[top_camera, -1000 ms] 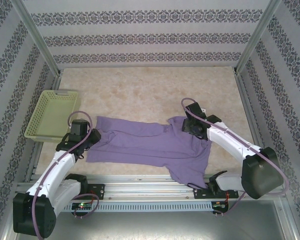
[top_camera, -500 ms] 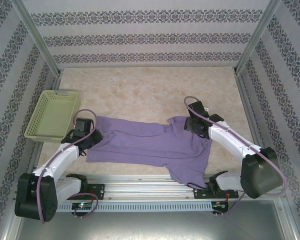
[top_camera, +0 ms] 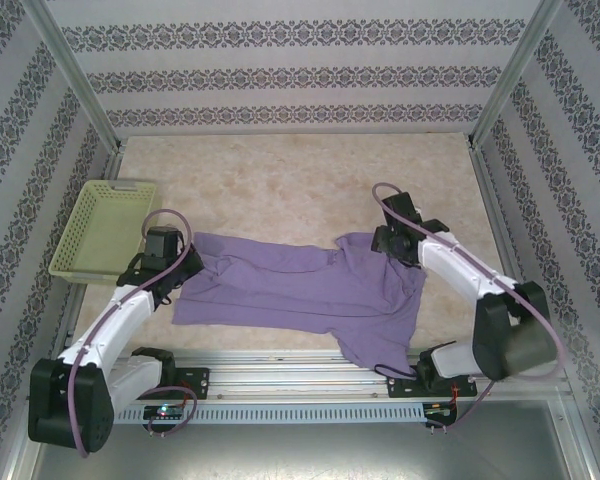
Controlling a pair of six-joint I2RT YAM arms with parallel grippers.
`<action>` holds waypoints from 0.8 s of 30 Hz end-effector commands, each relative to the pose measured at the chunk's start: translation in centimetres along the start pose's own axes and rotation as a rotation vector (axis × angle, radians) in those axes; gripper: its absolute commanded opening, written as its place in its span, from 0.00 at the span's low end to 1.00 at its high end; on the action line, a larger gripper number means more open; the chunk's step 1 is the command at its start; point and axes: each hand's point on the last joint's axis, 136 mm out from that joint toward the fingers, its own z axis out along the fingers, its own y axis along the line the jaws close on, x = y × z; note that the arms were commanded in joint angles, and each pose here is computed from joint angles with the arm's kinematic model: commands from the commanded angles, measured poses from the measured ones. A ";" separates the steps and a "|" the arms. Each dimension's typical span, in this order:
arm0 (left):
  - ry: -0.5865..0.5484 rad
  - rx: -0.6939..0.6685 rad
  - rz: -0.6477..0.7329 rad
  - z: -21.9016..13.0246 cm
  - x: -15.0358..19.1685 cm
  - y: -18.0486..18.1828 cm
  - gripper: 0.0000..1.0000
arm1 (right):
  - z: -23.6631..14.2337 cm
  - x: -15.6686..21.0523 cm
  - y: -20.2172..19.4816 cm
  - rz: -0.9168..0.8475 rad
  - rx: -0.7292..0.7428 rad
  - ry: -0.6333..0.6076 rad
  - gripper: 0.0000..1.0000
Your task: Fold the inside-out t-shirt
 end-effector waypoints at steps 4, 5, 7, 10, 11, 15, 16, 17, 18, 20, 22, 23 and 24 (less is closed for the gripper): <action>-0.007 -0.017 0.035 -1.0 -0.4 -0.3 0.00 | 3.7 -2.8 1.1 -0.003 -0.008 0.042 0.63; -0.006 -0.017 0.036 -1.0 -0.4 -0.3 0.00 | 4.4 -2.8 1.1 -0.002 -0.003 0.061 0.62; -0.006 -0.014 0.034 -1.1 -0.6 -0.5 0.00 | 5.9 -3.1 1.4 -0.008 0.015 0.094 0.58; -0.008 -0.015 0.040 -1.4 -1.0 -0.8 0.00 | 7.5 -3.8 1.6 -0.021 0.040 0.113 0.45; -0.010 -0.017 0.043 -1.6 -1.2 -0.9 0.00 | 7.7 -4.1 1.7 -0.022 0.043 0.108 0.38; -0.037 -0.038 0.052 -2.4 -2.7 -1.4 0.00 | 7.1 -5.9 0.9 -0.037 0.117 0.070 0.03; -0.049 -0.040 0.055 -2.7 -3.2 -1.7 0.00 | 6.1 -6.8 0.5 -0.039 0.143 0.040 0.00; -0.061 -0.040 0.056 -3.0 -3.7 -1.9 0.00 | 5.1 -7.6 0.1 -0.042 0.164 0.010 0.00; -0.075 -0.042 0.055 -3.3 -4.3 -2.1 0.00 | 3.6 -8.7 -0.4 -0.040 0.185 -0.033 0.00; -0.111 -0.045 0.051 -4.0 -5.5 -2.6 0.00 | 0.3 -10.9 -1.2 -0.036 0.213 -0.123 0.00; -0.148 -0.051 0.047 -4.9 -6.8 -3.1 0.00 | -2.9 -12.7 -2.0 -0.029 0.235 -0.202 0.00; -0.169 -0.056 0.047 -5.5 -7.5 -3.3 0.00 | -4.7 -13.4 -2.5 -0.027 0.248 -0.239 0.00; -0.192 -0.060 0.046 -6.1 -8.2 -3.5 0.00 | -6.2 -14.0 -2.9 -0.024 0.262 -0.269 0.00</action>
